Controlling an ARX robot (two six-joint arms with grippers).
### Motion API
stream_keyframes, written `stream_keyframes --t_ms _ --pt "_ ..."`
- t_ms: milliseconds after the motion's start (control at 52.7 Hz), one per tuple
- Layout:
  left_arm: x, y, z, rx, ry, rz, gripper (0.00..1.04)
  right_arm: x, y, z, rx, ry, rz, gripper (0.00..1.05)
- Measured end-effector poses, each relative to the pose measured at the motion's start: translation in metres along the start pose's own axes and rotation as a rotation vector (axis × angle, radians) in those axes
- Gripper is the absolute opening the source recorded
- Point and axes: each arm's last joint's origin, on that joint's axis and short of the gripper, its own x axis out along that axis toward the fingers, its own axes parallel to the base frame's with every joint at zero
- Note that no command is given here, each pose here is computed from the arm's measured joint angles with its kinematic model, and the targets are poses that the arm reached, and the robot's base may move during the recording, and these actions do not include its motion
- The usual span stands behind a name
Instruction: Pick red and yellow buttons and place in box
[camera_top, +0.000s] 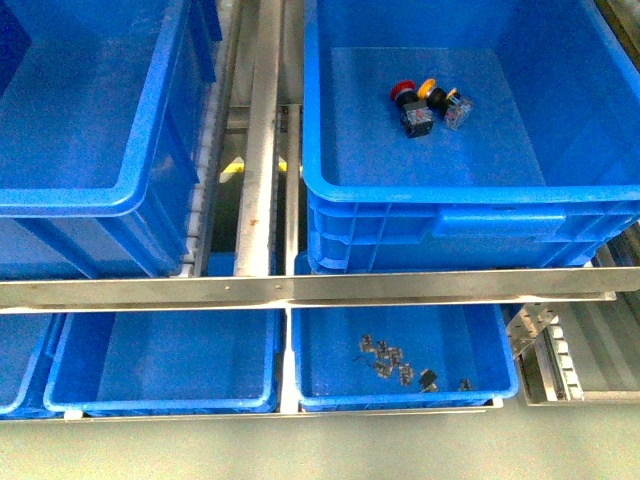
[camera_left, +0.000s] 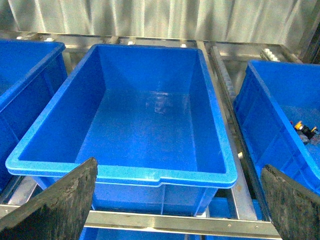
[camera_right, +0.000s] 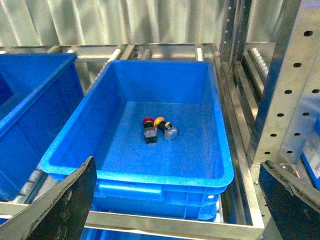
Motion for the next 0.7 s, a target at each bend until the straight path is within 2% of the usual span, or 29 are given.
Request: stream_keyframes --t_ms 702 --pt "0.0000 0.0000 0.0000 0.000 0.000 0.000 0.97 0.0000 0.0000 0.0000 0.000 0.000 0.000 0.98"
